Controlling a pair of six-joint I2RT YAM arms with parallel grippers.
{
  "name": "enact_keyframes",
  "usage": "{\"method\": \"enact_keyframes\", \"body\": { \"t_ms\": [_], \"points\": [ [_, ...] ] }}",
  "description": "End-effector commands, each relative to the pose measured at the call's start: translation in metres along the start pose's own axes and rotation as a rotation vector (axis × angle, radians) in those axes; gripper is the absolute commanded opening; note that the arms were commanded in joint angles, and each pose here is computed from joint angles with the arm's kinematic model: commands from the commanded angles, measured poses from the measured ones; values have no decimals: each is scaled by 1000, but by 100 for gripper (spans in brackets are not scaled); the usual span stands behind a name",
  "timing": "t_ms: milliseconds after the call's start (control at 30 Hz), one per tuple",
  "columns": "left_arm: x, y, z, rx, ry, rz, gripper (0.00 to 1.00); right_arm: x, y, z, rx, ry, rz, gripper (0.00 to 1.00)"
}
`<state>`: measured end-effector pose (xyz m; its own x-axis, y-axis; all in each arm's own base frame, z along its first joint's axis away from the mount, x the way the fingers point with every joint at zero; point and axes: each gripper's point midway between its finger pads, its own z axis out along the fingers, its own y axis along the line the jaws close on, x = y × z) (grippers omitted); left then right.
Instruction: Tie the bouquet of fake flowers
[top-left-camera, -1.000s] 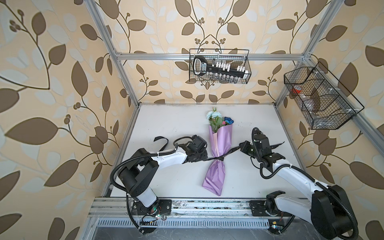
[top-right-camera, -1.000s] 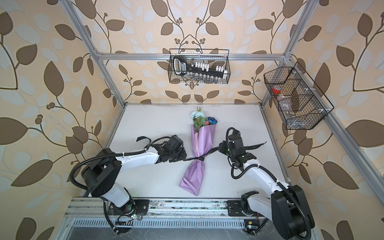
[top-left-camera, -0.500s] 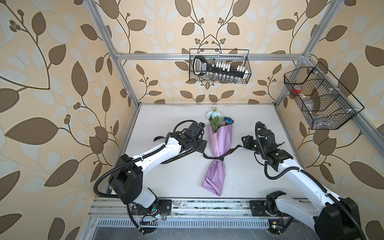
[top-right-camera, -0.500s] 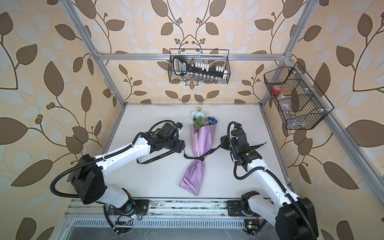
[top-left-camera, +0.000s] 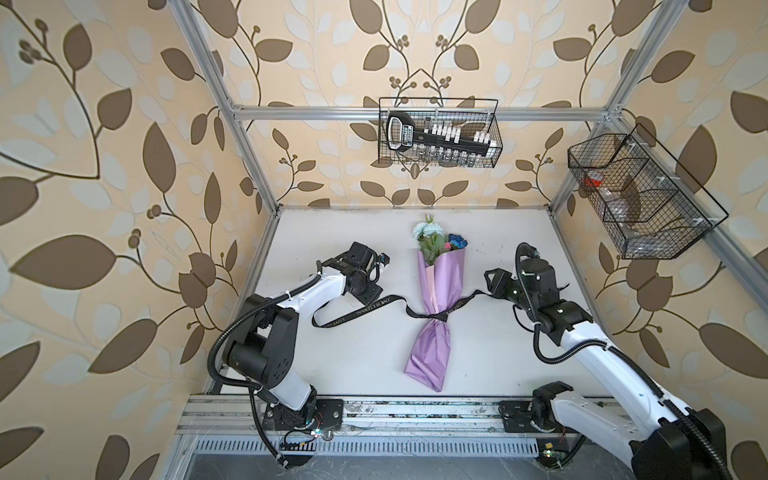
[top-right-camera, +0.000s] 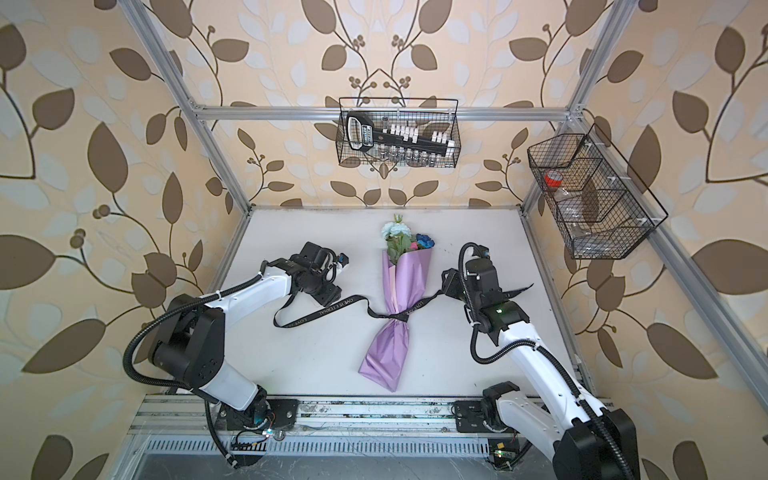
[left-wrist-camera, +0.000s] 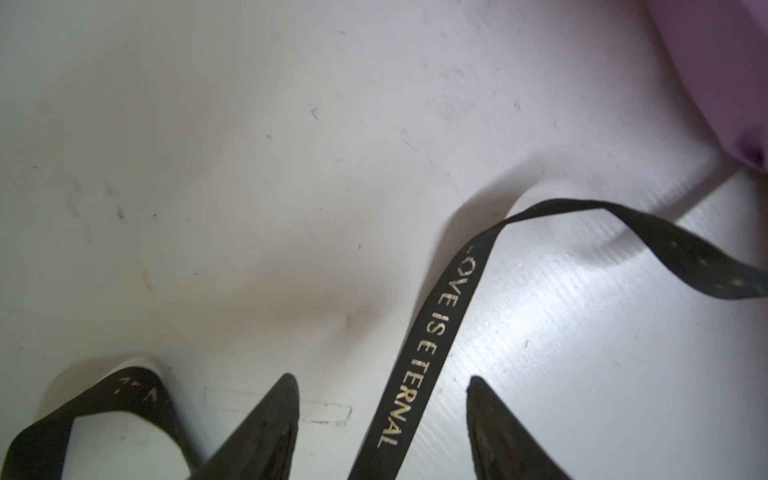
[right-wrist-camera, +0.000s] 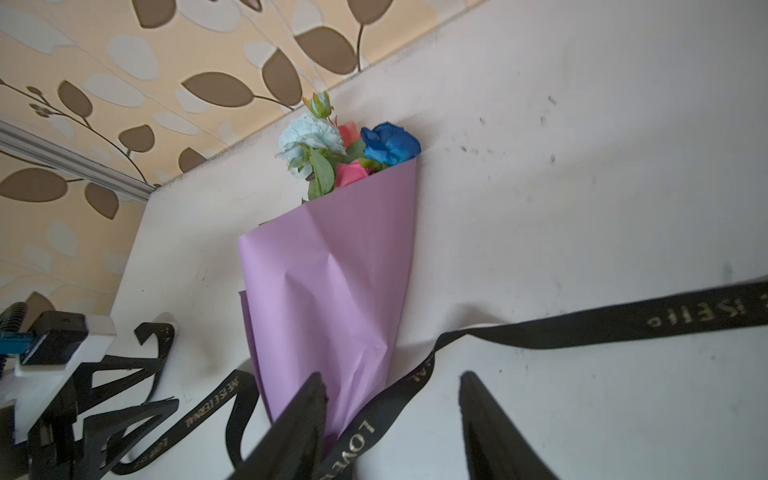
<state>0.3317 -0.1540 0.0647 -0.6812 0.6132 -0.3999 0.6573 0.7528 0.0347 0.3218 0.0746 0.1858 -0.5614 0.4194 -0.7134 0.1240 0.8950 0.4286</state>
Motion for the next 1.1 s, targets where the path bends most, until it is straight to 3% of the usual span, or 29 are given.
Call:
{"method": "enact_keyframes", "body": {
  "t_ms": [0, 333, 533, 767, 800, 1067],
  "points": [
    [-7, -12, 7, 76, 4, 82, 62, -8, -7, -6, 43, -37, 7, 58],
    [-6, -25, 36, 189, 77, 91, 58, -8, -11, -3, 59, -35, 17, 60],
    [12, -38, 50, 227, 165, 87, 49, -11, -15, -4, 79, -50, 23, 62],
    [33, -51, 53, 254, 225, 57, 7, -13, -16, -4, 86, -55, 31, 63],
    [32, -51, 51, 250, 221, 54, 0, -13, -16, -5, 84, -58, 30, 63],
    [-19, -44, 15, 147, 0, 43, 0, -13, -22, -6, 109, -67, 24, 71]
  ]
}}
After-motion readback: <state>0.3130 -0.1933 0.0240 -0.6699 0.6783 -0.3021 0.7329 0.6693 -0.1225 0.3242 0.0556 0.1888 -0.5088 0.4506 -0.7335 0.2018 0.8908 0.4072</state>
